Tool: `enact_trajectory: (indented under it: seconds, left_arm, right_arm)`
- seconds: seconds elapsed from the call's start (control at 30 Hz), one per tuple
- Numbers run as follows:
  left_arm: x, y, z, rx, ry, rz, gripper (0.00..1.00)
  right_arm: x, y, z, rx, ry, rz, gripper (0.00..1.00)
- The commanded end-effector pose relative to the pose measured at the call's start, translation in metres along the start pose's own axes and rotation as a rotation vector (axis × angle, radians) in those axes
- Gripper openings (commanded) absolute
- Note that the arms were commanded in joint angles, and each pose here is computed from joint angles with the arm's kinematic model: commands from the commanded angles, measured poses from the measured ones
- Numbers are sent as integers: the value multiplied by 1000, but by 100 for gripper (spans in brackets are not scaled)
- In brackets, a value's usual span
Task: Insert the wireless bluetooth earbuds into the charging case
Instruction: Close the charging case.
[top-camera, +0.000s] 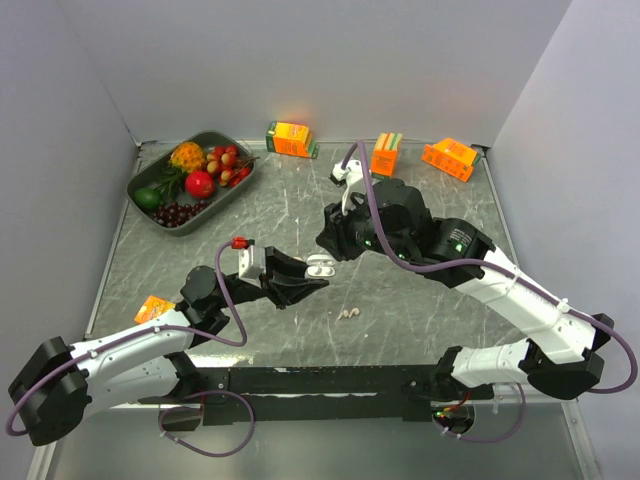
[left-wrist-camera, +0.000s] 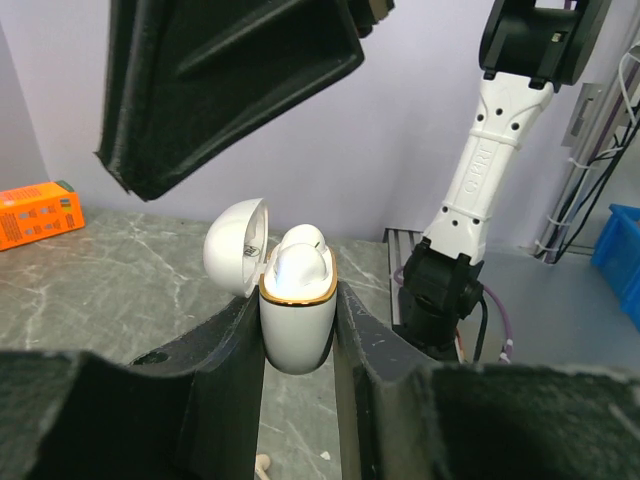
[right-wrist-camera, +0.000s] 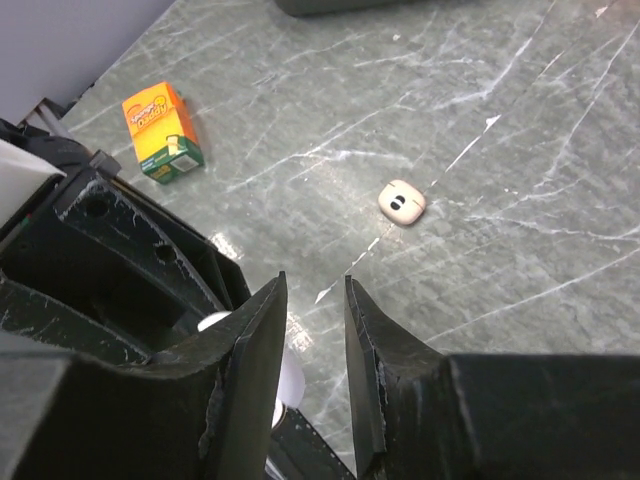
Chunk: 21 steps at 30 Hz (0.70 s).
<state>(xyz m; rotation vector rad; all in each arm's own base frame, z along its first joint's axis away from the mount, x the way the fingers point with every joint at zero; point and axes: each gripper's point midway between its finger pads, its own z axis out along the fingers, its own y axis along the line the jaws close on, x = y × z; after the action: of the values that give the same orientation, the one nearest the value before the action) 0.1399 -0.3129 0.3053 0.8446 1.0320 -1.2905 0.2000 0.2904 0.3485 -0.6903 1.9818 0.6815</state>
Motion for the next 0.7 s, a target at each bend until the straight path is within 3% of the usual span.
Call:
enact_trajectory:
  seconds: [0.0, 0.67]
  left_arm:
    - [-16, 2, 2, -19, -48, 49, 1]
    - [-21, 17, 4, -98, -78, 46, 1]
  right_arm:
    - [-6, 3, -15, -14, -17, 18, 37]
    - [14, 32, -28, -100, 6, -40, 25]
